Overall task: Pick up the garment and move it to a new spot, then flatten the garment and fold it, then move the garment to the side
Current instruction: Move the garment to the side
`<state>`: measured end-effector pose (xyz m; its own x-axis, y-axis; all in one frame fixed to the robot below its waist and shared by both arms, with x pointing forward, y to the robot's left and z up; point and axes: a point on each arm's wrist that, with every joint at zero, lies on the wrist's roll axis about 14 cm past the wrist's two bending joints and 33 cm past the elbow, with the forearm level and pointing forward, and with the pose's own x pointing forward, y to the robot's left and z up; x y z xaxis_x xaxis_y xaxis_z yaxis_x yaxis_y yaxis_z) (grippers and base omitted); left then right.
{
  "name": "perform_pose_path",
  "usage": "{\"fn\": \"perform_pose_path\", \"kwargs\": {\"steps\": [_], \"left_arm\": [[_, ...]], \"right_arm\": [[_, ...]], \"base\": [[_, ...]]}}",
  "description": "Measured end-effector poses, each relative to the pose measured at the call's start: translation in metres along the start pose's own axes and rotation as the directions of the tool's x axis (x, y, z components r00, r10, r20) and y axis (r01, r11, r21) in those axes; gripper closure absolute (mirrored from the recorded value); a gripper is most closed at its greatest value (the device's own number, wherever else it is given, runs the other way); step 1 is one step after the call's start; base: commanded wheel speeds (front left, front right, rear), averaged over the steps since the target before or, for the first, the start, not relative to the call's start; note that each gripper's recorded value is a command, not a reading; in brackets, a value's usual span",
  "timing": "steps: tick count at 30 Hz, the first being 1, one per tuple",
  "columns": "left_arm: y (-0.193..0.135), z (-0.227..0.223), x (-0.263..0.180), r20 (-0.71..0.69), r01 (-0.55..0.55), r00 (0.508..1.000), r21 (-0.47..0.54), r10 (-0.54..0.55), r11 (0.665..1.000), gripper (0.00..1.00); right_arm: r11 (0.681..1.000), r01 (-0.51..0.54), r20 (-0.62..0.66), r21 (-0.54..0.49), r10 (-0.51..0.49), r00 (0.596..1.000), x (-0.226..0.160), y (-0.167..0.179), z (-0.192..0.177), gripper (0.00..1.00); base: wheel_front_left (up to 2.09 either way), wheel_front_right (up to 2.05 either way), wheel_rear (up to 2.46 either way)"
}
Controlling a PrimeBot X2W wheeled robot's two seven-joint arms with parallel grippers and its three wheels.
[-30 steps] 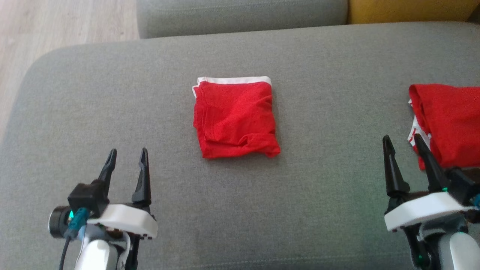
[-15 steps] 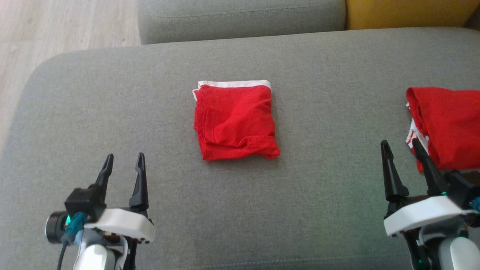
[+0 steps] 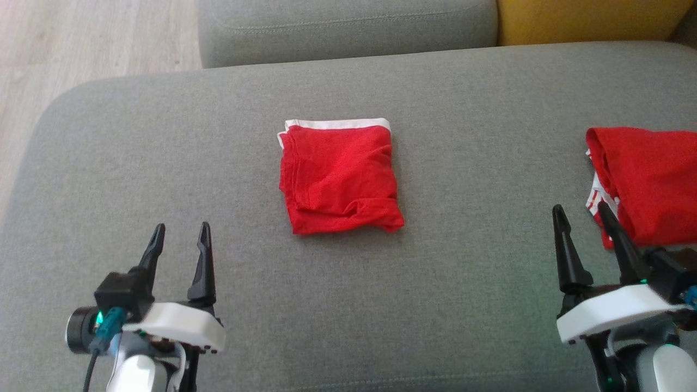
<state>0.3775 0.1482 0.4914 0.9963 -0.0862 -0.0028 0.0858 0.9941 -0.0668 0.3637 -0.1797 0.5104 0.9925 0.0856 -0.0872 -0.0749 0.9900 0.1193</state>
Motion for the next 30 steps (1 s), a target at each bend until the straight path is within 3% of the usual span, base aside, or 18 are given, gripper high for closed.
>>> {"fn": "perform_pose_path", "kwargs": {"steps": [12, 19, 26, 30], "left_arm": [[0.004, -0.001, -0.002, -0.003, -0.015, 1.000, -0.002, 0.015, 1.000, 0.00], [0.011, 0.018, 0.010, 0.066, -0.036, 0.997, 0.003, 0.035, 0.999, 0.00], [0.028, 0.036, 0.024, 0.130, -0.093, 0.987, -0.004, 0.093, 0.996, 0.00], [0.047, 0.027, 0.018, 0.099, -0.157, 0.983, -0.008, 0.157, 0.988, 0.00]], "right_arm": [[1.000, -0.015, -0.031, 0.000, 0.015, 0.999, 0.008, 0.004, -0.007, 0.00], [0.999, -0.048, -0.114, 0.014, 0.049, 0.992, 0.033, 0.010, -0.032, 0.00], [0.977, -0.213, -0.143, 0.030, 0.215, 0.966, 0.109, 0.063, -0.040, 0.00], [0.932, -0.346, -0.225, 0.103, 0.361, 0.905, 0.136, 0.122, -0.073, 0.00]], "base": [[0.00, 0.00, 0.00], [0.00, 0.00, 0.00], [0.00, 0.00, 0.00], [0.00, 0.00, 0.00]]}}
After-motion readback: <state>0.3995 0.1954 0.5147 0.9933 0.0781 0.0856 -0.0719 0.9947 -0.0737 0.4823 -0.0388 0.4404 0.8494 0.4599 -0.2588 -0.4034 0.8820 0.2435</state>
